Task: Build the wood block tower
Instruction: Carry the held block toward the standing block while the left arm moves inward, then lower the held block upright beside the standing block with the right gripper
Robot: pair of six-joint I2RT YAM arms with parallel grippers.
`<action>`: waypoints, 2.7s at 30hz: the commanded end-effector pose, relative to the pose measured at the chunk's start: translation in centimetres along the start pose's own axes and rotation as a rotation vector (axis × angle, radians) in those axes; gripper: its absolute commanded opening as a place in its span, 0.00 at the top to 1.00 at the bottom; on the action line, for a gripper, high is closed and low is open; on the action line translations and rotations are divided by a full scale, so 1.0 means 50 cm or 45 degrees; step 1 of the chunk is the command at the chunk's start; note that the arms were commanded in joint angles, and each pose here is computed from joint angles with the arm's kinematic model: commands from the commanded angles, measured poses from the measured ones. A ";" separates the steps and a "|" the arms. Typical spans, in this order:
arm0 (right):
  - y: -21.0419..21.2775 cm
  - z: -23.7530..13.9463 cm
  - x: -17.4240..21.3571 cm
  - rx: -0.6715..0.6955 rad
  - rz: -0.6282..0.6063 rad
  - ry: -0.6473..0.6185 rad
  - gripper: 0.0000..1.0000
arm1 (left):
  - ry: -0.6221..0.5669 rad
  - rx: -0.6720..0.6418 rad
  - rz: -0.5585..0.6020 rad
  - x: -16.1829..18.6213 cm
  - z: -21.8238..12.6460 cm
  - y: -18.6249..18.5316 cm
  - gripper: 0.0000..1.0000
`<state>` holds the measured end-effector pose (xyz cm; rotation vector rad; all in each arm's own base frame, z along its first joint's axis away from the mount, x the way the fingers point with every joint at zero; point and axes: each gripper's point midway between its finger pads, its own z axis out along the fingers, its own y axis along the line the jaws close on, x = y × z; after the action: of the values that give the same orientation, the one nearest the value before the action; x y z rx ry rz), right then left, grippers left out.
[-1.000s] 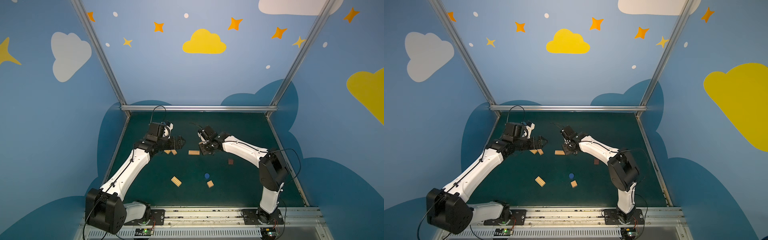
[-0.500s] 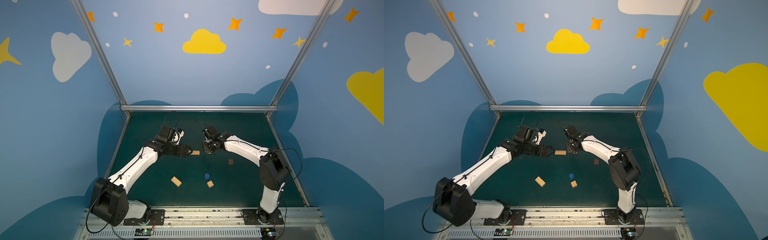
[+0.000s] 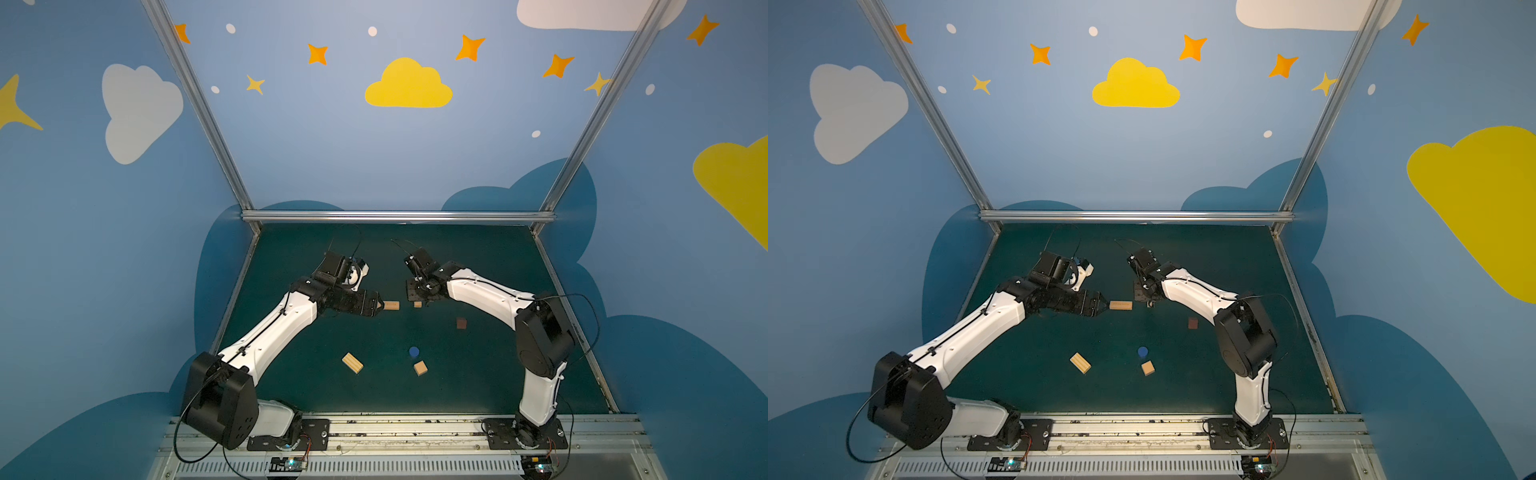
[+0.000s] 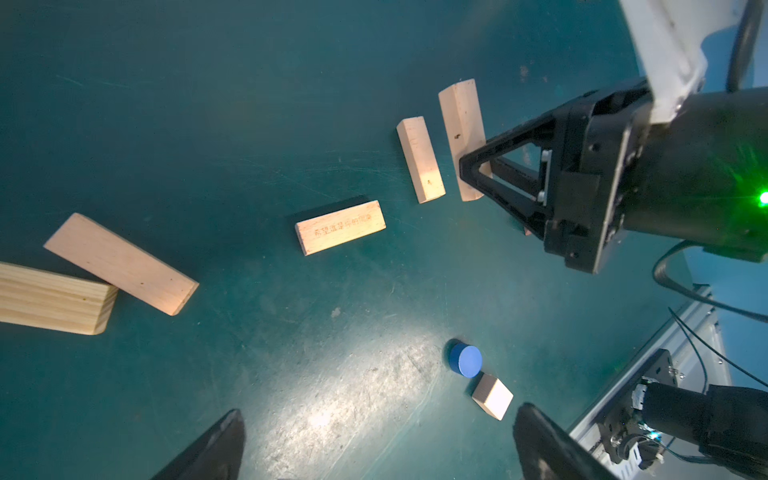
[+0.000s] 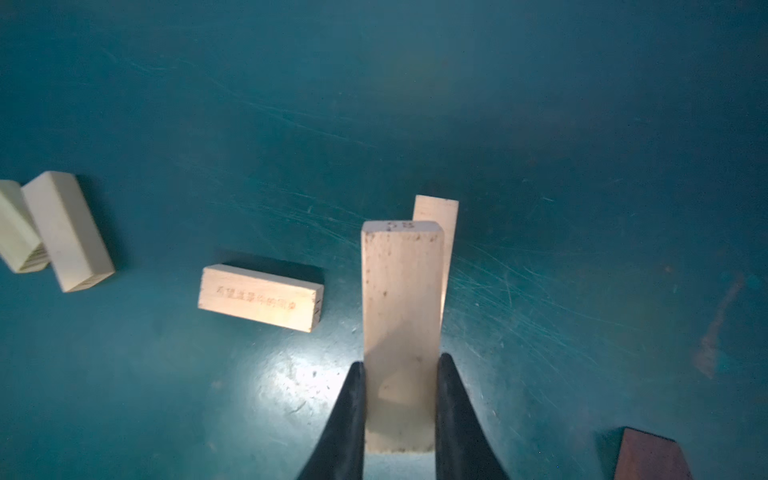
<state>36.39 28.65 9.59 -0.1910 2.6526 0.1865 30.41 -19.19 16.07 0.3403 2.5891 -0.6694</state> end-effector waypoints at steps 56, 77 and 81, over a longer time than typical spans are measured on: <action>-0.087 0.103 0.021 0.001 0.189 0.198 0.73 | -0.039 -0.037 0.033 -0.016 -0.021 0.000 0.00; -0.096 0.115 0.024 0.023 0.208 0.219 0.74 | -0.043 -0.044 0.034 -0.017 -0.022 0.001 0.00; -0.092 0.117 0.024 0.011 0.211 0.226 0.73 | -0.045 -0.046 0.036 -0.017 -0.023 0.002 0.00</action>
<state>38.26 24.71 3.36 -0.0013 2.8391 0.2104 30.68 -18.74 15.95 0.3287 2.5884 -0.6283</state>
